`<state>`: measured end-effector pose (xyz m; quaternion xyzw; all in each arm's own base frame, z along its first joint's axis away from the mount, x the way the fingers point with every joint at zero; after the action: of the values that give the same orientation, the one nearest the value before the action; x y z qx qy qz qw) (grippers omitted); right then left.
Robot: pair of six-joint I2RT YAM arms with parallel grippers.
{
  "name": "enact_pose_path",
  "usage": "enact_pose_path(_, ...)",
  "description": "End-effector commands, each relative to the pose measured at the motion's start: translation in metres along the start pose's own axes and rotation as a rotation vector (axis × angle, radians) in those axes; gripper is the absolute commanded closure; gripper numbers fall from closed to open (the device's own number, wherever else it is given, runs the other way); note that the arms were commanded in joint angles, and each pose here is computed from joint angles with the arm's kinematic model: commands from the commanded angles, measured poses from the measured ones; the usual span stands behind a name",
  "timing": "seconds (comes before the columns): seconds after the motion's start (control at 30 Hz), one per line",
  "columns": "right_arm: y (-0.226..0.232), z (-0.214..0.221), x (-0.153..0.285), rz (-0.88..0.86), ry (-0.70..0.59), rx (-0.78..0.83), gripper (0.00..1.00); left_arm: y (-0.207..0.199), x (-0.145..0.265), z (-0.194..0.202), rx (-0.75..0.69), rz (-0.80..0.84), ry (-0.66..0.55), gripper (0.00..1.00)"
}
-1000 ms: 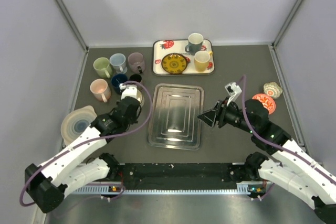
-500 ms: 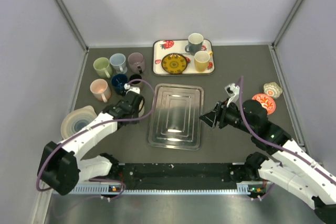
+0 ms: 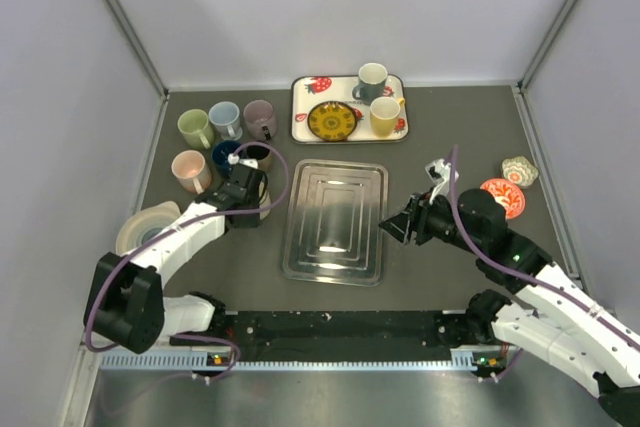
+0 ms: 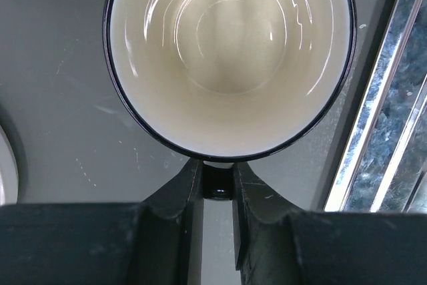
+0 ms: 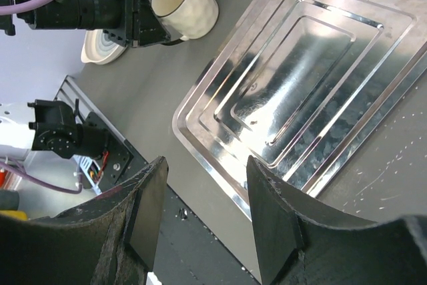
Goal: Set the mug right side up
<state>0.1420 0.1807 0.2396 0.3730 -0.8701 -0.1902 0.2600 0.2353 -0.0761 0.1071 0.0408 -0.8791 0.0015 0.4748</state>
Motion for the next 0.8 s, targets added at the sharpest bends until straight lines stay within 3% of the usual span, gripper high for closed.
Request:
enact_pose_path(0.0,0.006,-0.010,0.001,-0.015,-0.028,0.023,0.49,-0.007,0.005,-0.029,0.044,0.021,-0.091,0.91)
enact_pose_path(0.1,0.006,-0.010,0.000,-0.014,-0.022,0.024,0.49,-0.006,0.006,-0.029,0.050,0.011,-0.085,0.72)
enact_pose_path(0.2,0.005,-0.009,0.000,-0.012,-0.020,0.026,0.49,-0.003,0.008,-0.030,0.050,-0.004,-0.088,0.61)
enact_pose_path(0.53,0.006,-0.009,0.002,-0.014,-0.019,0.025,0.49,0.003,0.042,-0.039,0.085,0.005,-0.128,0.42)
enact_pose_path(0.57,0.006,-0.009,0.003,-0.014,-0.019,0.029,0.49,0.005,0.048,-0.040,0.090,0.012,-0.139,0.32)
enact_pose_path(0.67,0.005,-0.010,0.003,-0.002,-0.018,0.037,0.49,0.010,0.070,-0.042,0.107,0.045,-0.202,0.15)
enact_pose_path(0.77,0.003,-0.008,0.003,0.008,-0.012,0.043,0.49,0.012,0.094,-0.043,0.128,0.113,-0.271,0.08)
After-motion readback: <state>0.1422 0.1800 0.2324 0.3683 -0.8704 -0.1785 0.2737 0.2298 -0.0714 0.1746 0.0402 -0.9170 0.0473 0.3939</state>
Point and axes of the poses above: each gripper's point midway between its finger pads, its own x axis back along the fingers, its own y axis along the line the jaws close on, z = x × y, the point moved 5 cm from there along x, back along the fingers, and after that the axes turned 1 degree about x, right-handed, at the moved point
